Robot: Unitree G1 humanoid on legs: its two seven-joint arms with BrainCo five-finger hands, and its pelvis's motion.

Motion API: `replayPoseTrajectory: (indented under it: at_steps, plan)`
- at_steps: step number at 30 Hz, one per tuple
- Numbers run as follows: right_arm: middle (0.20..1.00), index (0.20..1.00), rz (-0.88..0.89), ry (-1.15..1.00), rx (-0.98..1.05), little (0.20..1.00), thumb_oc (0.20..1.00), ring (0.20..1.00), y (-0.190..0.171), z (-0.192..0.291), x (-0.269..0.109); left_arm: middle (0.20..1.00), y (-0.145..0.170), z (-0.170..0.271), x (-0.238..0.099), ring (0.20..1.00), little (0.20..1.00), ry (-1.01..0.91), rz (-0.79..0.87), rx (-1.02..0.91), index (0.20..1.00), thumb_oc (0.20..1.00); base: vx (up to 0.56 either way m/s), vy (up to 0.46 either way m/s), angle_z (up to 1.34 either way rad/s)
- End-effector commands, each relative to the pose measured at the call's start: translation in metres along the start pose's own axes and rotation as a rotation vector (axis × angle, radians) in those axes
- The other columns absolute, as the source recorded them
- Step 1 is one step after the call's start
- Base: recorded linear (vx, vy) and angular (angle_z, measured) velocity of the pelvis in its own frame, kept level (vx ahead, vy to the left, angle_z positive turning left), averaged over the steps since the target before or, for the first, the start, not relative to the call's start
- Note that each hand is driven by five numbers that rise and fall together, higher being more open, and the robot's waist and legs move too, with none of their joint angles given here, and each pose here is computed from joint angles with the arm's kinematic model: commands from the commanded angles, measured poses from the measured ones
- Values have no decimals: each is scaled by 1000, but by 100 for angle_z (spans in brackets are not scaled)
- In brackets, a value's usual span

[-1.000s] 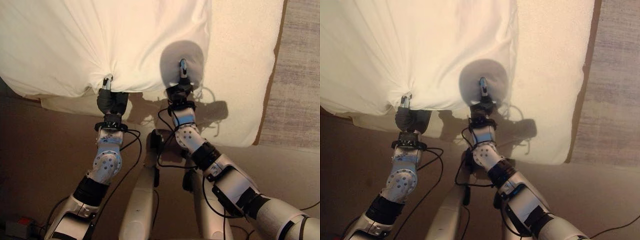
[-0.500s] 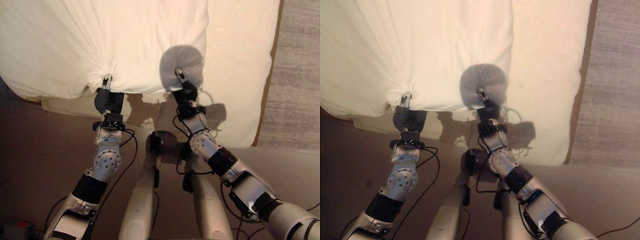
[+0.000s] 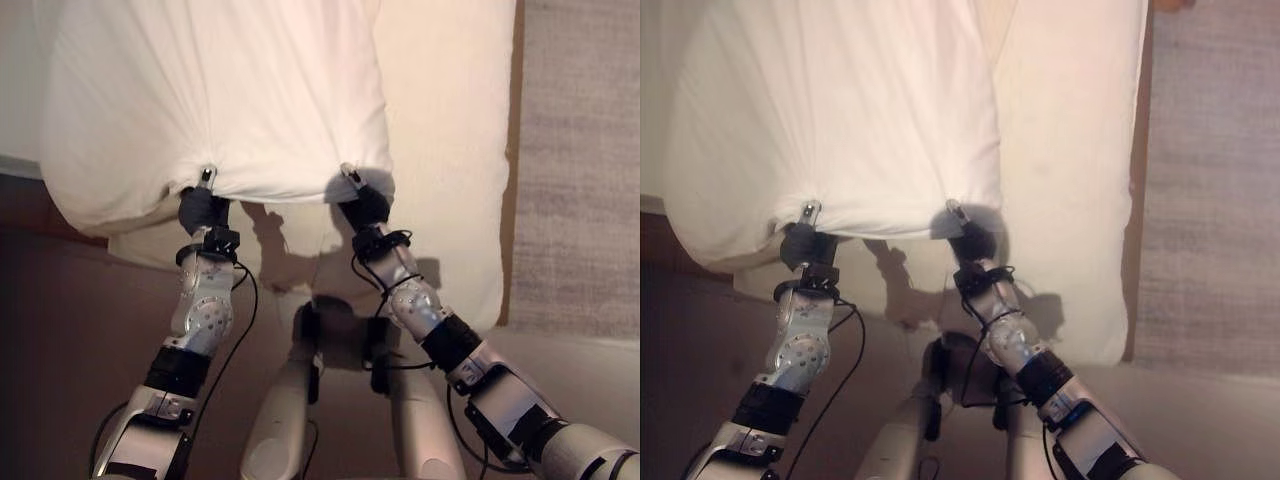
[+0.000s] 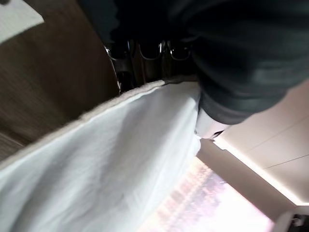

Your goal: Make the bed

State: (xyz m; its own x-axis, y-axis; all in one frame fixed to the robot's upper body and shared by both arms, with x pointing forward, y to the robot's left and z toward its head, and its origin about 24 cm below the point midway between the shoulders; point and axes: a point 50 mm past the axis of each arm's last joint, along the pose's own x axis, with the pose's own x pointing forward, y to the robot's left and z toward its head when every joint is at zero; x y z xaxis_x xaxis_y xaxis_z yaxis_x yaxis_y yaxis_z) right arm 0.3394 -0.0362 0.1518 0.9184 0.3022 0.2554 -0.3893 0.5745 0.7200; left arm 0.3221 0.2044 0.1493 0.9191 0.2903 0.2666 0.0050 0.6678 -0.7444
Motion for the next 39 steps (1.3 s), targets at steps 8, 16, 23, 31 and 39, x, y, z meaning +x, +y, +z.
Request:
replayPoseTrajectory:
  at_steps: [8, 16, 23, 31, 39]
  plan:
    - [200, 200, -188, -197, 81, 200, 200, 200, -59, 30, -33, 200, 53, 33, -11, 200, 200, -196, 180, 22, 200, 200, 94, 65, 32]
    - [200, 200, -253, -162, 24, 200, 200, 200, -81, 23, -62, 200, 45, 10, -16, 200, 200, -83, 69, 15, 200, 200, 113, 500, 55]
    - [200, 200, -218, -129, 45, 200, 200, 200, -68, 7, -58, 200, 43, 13, -16, 200, 200, -101, 48, 53, 200, 200, 123, 601, 21]
    - [200, 200, -202, -89, 54, 200, 200, 200, -66, -6, -55, 200, 49, 14, -14, 200, 200, -122, 106, 86, 200, 200, 236, 244, 16]
    - [200, 200, -239, 9, 46, 200, 200, 200, -77, -23, -70, 200, 68, -1, -29, 200, 200, -77, 206, 61, 200, 200, 284, 125, 63]
